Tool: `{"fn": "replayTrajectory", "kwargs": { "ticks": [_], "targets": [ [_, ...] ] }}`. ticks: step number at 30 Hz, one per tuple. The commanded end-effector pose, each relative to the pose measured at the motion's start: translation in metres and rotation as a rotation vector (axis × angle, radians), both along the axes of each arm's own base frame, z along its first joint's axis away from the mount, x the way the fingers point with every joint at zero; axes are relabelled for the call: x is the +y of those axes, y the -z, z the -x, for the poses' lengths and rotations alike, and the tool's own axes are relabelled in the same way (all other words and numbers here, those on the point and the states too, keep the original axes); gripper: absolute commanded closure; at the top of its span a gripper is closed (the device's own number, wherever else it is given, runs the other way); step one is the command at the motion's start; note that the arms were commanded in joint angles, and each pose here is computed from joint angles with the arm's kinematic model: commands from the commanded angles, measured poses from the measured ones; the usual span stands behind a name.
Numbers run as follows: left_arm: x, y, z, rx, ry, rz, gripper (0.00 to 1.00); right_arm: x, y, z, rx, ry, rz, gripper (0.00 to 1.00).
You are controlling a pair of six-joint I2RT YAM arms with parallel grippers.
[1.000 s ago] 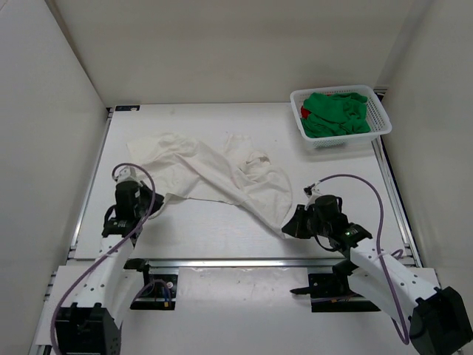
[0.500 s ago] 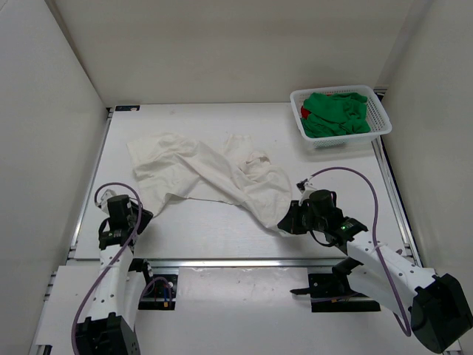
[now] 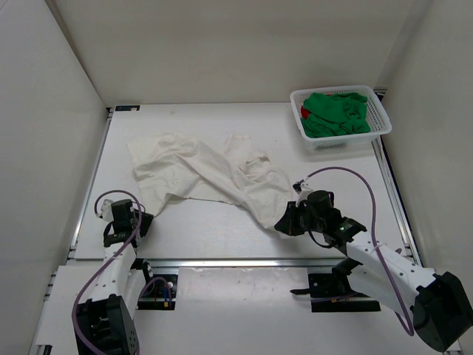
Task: Fold and stack the t-shirts
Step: Flatten out the tshirt
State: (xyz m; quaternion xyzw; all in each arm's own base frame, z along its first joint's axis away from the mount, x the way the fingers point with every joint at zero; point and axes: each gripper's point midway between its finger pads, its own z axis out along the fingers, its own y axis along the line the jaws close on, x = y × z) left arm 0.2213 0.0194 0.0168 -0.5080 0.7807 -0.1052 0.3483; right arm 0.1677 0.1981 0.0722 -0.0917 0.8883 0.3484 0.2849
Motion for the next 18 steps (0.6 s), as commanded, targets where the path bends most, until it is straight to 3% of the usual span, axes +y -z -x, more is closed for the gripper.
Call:
{"fn": "replayTrajectory", "kwargs": {
  "ticks": [1,9,13,14,18],
  "targets": [
    [0.0,0.02,0.007,0.024,-0.069,0.047,0.61,0.011,-0.02,-0.007,-0.075,-0.03,-0.045,1.0],
    [-0.002,0.019,0.0,0.001,-0.097,0.08,0.63,0.009,-0.027,-0.011,-0.094,-0.015,-0.059,1.0],
    [0.0,0.018,-0.002,-0.008,-0.097,0.071,0.81,0.007,-0.027,-0.012,-0.094,-0.004,-0.057,1.0],
    [0.003,0.02,-0.001,-0.007,-0.108,0.07,0.89,0.007,-0.028,-0.011,-0.097,-0.004,-0.058,1.0],
    [0.016,-0.001,-0.016,-0.055,-0.099,0.012,1.0,0.005,-0.028,-0.012,-0.098,0.005,-0.052,1.0]
  ]
}}
